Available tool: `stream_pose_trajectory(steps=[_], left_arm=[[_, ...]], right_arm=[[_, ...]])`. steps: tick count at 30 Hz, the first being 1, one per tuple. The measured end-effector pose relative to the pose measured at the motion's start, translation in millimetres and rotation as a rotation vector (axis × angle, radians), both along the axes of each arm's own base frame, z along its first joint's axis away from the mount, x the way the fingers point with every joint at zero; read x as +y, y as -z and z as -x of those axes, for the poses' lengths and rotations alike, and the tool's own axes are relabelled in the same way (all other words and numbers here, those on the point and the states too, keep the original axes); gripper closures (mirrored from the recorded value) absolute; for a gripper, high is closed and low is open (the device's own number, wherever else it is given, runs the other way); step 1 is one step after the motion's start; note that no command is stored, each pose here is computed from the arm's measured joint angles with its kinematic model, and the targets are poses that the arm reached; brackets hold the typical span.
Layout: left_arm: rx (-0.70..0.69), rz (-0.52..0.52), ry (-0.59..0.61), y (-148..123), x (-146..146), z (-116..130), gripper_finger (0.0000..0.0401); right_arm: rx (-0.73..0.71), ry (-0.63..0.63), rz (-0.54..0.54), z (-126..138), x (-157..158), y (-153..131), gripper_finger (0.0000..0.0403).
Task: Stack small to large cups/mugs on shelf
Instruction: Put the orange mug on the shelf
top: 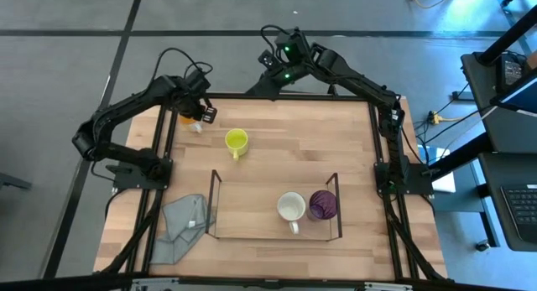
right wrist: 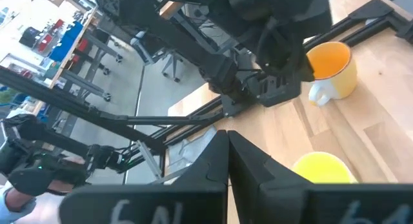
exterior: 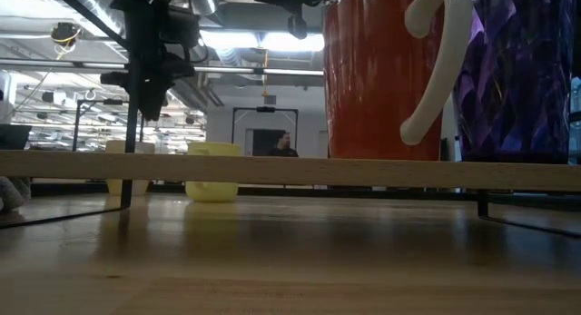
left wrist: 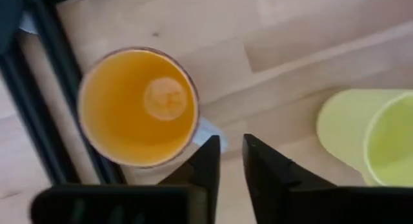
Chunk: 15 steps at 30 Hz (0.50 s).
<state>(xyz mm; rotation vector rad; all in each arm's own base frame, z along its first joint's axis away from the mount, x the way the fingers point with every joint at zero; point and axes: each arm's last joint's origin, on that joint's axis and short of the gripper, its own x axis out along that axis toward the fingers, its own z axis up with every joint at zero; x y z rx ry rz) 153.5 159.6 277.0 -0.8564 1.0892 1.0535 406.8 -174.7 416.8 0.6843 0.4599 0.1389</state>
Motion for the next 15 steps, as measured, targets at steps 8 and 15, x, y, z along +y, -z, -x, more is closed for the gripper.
stream_pose_trajectory(steps=[8,15], left_arm=[[0.053,-0.073,-0.144,0,2,2,0.0273],[0.040,-0.015,-0.155,10,12,-2,0.0270]], right_arm=[[-0.004,-0.009,0.012,0,0,0,0.0395],[0.012,-0.013,0.011,1,1,2,0.0395]])
